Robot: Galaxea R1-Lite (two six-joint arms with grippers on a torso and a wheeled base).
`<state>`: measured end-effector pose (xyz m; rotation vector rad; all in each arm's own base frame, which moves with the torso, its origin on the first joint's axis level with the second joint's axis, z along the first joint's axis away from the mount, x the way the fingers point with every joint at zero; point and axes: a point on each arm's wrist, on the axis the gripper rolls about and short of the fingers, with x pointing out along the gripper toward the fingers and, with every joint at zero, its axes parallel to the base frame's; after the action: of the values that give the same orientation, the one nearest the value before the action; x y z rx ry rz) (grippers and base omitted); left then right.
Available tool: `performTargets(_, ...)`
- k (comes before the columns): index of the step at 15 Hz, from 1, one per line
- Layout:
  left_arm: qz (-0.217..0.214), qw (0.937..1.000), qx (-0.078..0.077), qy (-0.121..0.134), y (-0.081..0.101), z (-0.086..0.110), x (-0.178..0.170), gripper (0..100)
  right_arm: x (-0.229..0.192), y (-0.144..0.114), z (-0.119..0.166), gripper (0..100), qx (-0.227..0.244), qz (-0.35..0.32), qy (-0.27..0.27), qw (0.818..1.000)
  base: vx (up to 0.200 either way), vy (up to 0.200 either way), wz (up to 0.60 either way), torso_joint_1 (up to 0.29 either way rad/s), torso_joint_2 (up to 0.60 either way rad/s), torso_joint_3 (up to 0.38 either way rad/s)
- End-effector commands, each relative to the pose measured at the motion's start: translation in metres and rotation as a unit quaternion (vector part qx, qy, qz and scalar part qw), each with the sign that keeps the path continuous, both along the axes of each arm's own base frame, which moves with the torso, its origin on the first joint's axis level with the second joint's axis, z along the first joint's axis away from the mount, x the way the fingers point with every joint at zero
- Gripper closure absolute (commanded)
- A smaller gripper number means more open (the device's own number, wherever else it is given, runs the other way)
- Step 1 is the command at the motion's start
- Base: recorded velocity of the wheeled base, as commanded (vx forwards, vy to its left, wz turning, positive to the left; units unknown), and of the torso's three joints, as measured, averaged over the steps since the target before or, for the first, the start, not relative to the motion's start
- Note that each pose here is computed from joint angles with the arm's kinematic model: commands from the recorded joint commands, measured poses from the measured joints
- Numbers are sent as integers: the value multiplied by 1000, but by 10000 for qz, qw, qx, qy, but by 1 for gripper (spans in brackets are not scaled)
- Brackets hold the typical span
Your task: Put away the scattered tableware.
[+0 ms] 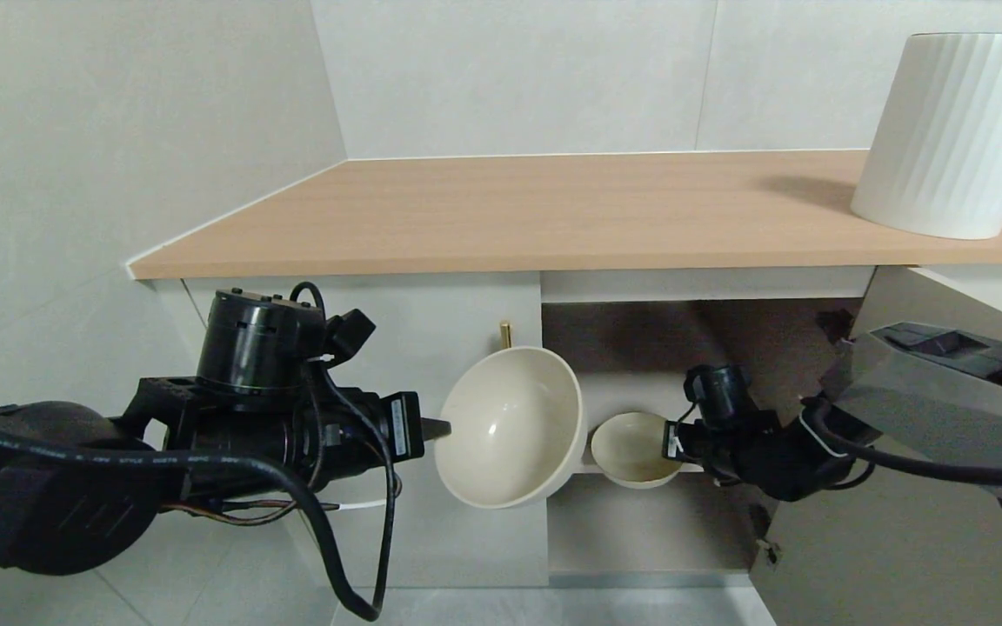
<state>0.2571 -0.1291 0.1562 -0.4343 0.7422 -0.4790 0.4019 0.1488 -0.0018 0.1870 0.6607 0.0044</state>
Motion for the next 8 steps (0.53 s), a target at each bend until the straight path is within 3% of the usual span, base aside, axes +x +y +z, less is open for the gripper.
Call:
performTargets(1,-14,10000,3,22,-1,-1,0,100,12,-3,-16,100,-48,-137,39,9999,0,0,0,0,0,0)
performTargets(8,-73,9997,103,202,-7,-13,4,100,41,-9,-27,100,-242,-821,-328,9958,0,0,0,0,0,0)
